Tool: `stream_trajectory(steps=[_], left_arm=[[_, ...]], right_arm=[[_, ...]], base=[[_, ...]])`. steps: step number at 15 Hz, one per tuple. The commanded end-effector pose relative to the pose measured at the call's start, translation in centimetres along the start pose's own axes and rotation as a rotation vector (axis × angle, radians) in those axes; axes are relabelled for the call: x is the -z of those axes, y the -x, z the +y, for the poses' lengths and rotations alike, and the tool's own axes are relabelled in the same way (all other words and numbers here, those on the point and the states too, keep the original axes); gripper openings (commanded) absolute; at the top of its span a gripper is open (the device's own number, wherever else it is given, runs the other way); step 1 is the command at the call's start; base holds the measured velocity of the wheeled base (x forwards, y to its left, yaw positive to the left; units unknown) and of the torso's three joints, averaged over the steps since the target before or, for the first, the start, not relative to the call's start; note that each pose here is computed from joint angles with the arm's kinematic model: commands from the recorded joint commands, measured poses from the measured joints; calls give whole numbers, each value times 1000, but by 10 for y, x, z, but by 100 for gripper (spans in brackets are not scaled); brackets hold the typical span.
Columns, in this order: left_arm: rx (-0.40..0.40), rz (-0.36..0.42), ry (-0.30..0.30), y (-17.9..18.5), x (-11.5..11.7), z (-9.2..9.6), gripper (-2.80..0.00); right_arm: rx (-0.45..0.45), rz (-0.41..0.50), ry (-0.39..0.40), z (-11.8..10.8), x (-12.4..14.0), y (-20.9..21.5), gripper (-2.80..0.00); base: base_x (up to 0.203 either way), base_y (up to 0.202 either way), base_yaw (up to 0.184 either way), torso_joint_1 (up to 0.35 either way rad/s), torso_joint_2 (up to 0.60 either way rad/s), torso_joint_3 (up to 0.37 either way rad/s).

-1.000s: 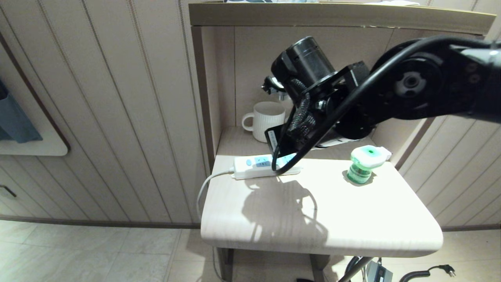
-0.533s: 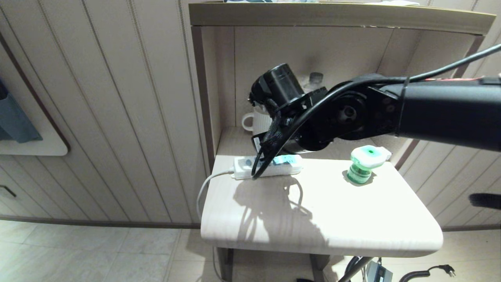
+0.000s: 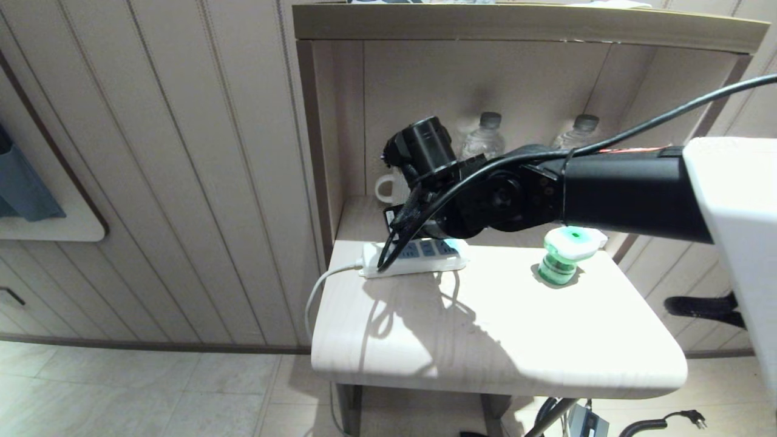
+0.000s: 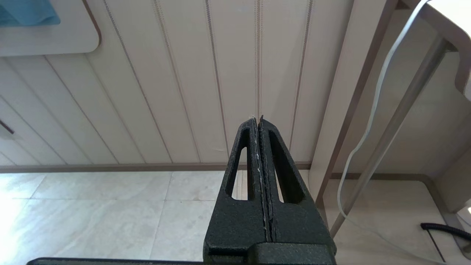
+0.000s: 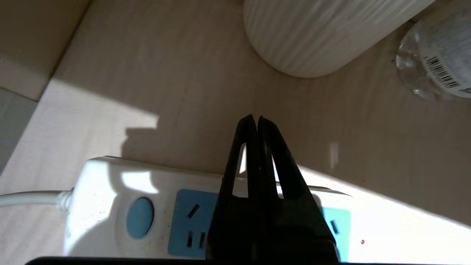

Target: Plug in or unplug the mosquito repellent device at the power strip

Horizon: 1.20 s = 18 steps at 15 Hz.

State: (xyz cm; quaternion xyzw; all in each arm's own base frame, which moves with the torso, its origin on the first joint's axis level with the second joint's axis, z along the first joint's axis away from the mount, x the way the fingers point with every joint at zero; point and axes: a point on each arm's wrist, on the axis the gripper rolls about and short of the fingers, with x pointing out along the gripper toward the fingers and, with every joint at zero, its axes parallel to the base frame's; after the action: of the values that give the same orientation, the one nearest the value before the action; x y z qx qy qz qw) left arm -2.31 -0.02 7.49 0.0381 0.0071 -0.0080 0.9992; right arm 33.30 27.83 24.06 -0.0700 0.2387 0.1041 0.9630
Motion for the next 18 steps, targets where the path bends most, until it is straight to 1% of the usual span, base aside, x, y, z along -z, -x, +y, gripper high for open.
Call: stream_trajectory(steps=[1, 6, 8, 13, 18], left_arm=[[0, 0, 0, 0, 0, 0, -280], [0, 1, 0, 0, 0, 0, -280], [0, 0, 0, 0, 0, 0, -280], [0, 0, 0, 0, 0, 0, -280], [0, 0, 0, 0, 0, 0, -280]], right_arm=[[1, 23, 10, 5, 7, -8, -280], [-7, 53, 26, 16, 18, -17, -280], [-7, 58, 21, 17, 19, -15, -280], [-25, 67, 37, 20, 22, 0, -280], [-22, 99, 49, 15, 31, 10, -280]], base=[[0, 0, 0, 0, 0, 0], [0, 0, 0, 0, 0, 0], [0, 0, 0, 0, 0, 0], [0, 0, 0, 0, 0, 0], [0, 0, 0, 0, 0, 0]])
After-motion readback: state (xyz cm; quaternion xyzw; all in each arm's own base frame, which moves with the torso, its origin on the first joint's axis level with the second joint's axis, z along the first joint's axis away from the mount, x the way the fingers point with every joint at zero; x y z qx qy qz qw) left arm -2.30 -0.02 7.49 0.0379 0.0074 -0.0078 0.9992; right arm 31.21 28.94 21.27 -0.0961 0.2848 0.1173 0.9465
